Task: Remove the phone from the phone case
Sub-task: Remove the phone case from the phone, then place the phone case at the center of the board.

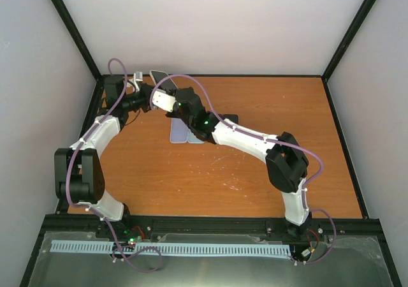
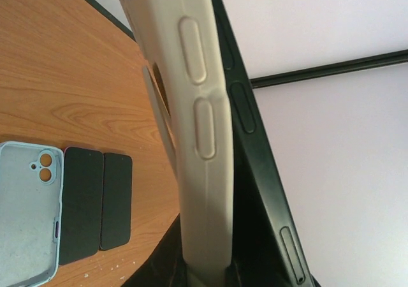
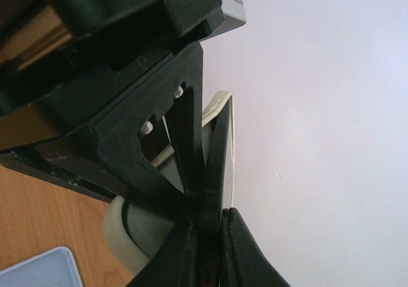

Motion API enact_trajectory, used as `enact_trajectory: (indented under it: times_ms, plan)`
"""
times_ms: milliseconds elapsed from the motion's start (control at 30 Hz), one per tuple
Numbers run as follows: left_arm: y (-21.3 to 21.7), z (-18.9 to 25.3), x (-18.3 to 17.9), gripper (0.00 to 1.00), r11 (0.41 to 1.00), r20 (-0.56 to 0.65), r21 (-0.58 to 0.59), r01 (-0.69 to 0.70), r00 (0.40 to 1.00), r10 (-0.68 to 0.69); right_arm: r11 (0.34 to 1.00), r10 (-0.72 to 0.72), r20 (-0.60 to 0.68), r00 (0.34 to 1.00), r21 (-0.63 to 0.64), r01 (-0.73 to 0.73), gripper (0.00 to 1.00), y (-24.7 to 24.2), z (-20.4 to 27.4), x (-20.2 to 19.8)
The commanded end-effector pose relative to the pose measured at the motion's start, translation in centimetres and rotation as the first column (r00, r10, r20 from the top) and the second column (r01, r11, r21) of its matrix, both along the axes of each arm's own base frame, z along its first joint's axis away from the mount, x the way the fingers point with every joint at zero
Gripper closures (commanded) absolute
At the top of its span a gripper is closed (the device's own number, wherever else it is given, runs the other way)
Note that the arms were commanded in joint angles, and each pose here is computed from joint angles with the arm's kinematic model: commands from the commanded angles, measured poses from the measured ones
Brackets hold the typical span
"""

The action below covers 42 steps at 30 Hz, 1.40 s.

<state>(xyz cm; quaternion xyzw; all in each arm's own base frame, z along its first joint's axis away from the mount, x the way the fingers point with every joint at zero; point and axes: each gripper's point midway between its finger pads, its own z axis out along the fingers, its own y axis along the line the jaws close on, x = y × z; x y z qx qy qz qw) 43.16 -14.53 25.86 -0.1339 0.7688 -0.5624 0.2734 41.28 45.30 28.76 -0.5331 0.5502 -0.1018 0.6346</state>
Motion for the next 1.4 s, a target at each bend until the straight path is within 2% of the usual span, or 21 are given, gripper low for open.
enact_trajectory:
  times_ms: [0,167,433,667,867,1100,1233,1367]
  plan:
    - [-0.9,2.3,-2.6,0.99,0.992,0.119,0.037,0.117,0.986,-0.121,0.962,-0.096,0.082,0.992,0.263,0.071,0.97,-4.1,9.4,0.7]
    - [-0.3,0.2,-2.5,0.99,0.991,0.088,0.106,0.081,0.992,-0.091,0.925,-0.112,0.059,0.992,0.372,0.082,0.97,-5.7,12.7,0.1]
    - [0.7,-2.3,-2.7,0.99,0.977,0.067,0.209,0.038,0.996,-0.053,0.886,-0.128,0.041,0.991,0.454,0.095,0.97,-7.4,15.7,-0.6]
    - [1.3,-3.4,-3.5,0.99,0.950,0.097,0.307,0.059,0.991,-0.093,0.876,-0.129,0.028,0.991,0.472,0.101,0.97,-8.8,16.9,-0.9]
    - [5.2,-4.9,-3.4,0.99,0.927,0.087,0.375,0.006,0.995,-0.042,0.891,-0.106,0.018,0.994,0.446,0.087,0.97,-10.2,16.9,-1.7]
    - [6.9,-5.3,-5.0,0.99,0.893,0.165,0.433,0.126,0.963,-0.215,0.914,-0.094,-0.018,0.995,0.394,0.094,0.97,-12.5,15.3,-2.5]
    - [7.7,-8.1,-6.0,0.99,0.870,0.113,0.443,0.216,0.950,-0.293,0.921,-0.108,-0.069,0.992,0.368,0.126,0.97,-14.6,13.9,-2.5]
    - [7.8,-10.1,-6.4,0.99,0.866,0.069,0.433,0.250,0.949,-0.308,0.922,-0.130,-0.110,0.985,0.352,0.161,0.97,-16.4,12.6,-2.4]
